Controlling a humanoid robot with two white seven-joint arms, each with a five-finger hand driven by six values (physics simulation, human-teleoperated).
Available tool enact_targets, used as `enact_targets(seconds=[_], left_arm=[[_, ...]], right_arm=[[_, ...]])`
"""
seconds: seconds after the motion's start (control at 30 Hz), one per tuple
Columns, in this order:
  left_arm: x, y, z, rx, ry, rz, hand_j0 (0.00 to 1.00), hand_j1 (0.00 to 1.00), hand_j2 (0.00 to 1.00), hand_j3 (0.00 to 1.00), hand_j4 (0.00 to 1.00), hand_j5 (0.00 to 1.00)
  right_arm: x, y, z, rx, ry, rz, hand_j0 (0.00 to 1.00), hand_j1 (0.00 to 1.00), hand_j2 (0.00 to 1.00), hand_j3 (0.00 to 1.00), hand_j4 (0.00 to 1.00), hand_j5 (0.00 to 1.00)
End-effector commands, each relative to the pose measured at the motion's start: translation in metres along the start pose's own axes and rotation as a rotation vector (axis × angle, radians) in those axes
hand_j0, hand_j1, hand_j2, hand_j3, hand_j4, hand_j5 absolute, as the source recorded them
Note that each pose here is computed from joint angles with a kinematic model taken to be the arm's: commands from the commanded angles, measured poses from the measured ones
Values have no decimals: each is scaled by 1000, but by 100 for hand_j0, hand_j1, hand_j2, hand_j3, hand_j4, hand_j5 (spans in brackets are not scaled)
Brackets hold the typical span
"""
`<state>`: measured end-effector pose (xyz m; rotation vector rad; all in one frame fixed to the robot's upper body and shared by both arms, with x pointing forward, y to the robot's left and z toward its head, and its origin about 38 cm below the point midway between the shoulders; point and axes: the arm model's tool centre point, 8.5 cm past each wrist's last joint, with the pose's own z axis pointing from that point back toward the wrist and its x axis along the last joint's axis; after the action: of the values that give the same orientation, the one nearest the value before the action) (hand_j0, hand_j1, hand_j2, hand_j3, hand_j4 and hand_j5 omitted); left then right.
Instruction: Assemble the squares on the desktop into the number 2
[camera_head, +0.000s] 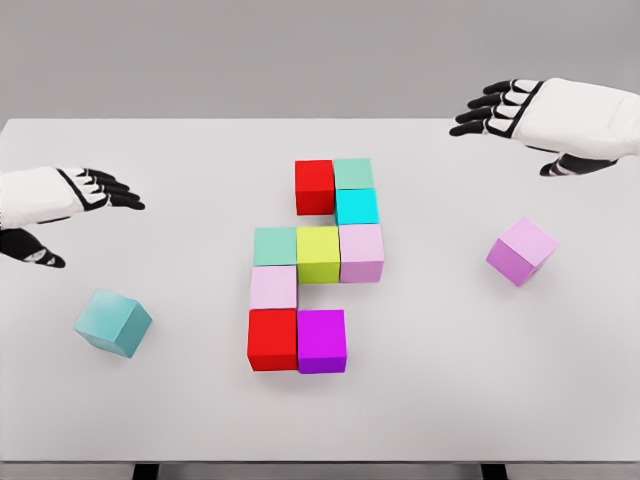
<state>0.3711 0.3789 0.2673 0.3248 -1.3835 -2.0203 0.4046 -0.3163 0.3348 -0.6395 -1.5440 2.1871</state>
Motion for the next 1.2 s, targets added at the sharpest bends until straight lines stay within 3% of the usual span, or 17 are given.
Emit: enact_targets(seconds=[0.0,0.13,0.17,0.2,0.23,0.3,0.33,0.43,0.47,0.5,0.53,0.63,0.8,0.87,1.17], left_arm=[[3,-3,-2,-9,-11,7,100,100,100,100,100,100],[13,-10,-2,-47,-40,24,100,100,100,100,100,100],[21,-12,9,-59,-59,75,100,100,100,100,100,100],[28,-12,21,-75,-73,137,100,100,100,100,100,100],[33,-16,28,-116,-91,181,100,100,100,100,100,100],[36,-29,25,-134,-119,261,100,100,100,100,100,100],[38,-32,24,-110,-132,310,100,100,100,100,100,100],[37,-29,23,-61,-131,326,100,100,100,100,100,100],[36,-31,21,4,-118,352,100,100,100,100,100,100],[35,-36,19,33,-113,372,100,100,100,100,100,100],[32,-40,17,63,-78,400,100,100,100,100,100,100],[34,-60,15,68,-59,453,100,100,100,100,100,100],[38,-88,13,28,-45,487,100,100,100,100,100,100],[37,-89,13,53,-27,479,100,100,100,100,100,100],[36,-93,9,52,-13,469,100,100,100,100,100,100]], right_arm=[[0,0,1,1,1,-4,100,100,100,100,100,100],[-4,-8,5,-8,10,6,100,100,100,100,100,100],[-5,-11,8,-5,17,14,100,100,100,100,100,100],[-9,-11,13,13,30,20,100,100,100,100,100,100],[-13,-5,22,60,49,18,100,100,100,100,100,100],[-24,15,32,134,83,-18,100,100,100,100,100,100],[-32,16,43,152,118,-22,100,100,100,100,100,100],[-35,19,54,160,126,-56,100,100,100,100,100,100],[-35,27,65,225,139,-57,100,100,100,100,100,100],[-36,34,74,272,152,-61,100,100,100,100,100,100],[-35,38,74,285,148,-67,100,100,100,100,100,100],[-32,43,70,296,133,-73,100,100,100,100,100,100],[-17,52,55,314,71,-74,100,100,100,100,100,100],[-16,53,51,310,64,-76,100,100,100,100,100,100],[-3,69,30,323,1,-100,100,100,100,100,100,100]])
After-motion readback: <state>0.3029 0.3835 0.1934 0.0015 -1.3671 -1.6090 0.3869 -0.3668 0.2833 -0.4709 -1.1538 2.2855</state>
